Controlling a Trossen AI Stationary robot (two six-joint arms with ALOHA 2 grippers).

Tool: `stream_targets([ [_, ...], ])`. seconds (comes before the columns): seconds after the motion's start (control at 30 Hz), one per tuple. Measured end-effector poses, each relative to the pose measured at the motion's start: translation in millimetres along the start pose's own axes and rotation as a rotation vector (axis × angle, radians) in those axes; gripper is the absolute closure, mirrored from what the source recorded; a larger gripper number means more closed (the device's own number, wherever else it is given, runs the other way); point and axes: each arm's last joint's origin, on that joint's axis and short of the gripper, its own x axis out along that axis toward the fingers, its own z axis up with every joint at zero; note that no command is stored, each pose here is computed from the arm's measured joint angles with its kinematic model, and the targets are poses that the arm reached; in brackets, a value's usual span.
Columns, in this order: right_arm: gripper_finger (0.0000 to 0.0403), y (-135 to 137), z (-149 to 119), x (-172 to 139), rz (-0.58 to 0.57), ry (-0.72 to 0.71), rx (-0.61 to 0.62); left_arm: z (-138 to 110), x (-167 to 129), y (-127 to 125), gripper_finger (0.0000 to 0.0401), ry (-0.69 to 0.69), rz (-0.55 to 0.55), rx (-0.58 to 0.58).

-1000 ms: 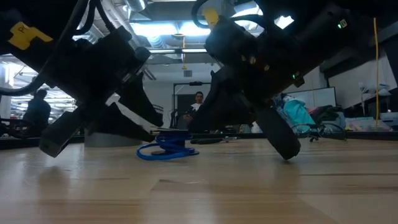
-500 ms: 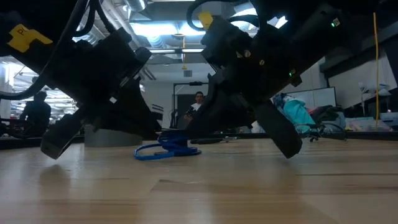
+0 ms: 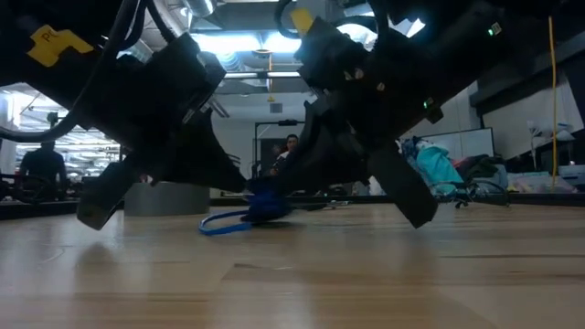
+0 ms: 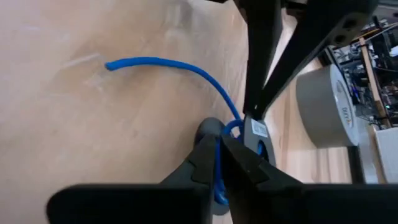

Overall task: Coil cords
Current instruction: Uncoil the blue wire cable from the black spool

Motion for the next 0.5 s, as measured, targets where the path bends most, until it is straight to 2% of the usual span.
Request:
stream_targets([
  [0.1, 0.0365, 2.4, 5.7, -7.4, 0.003, -0.016, -0.008, -0.5, 0.8, 0.7, 0.0395, 0.003, 0.001, -0.018],
  [0.23, 0.0349, 1.0, 17.5, -32.2, -0.023, -0.006, -0.042, -0.6, 0.7, 0.6, 0.0398, 0.004, 0.002, -0.039],
  [0.4, 0.0302, -15.6, 26.4, -65.1, -0.045, 0.013, -0.012, 0.4, -0.8, 0.1, 0.0399, -0.002, -0.001, -0.040],
  [0.5, 0.0266, -28.0, 22.0, -64.1, -0.037, 0.035, 0.036, 2.0, -2.2, 0.1, 0.0399, -0.023, -0.020, -0.042],
])
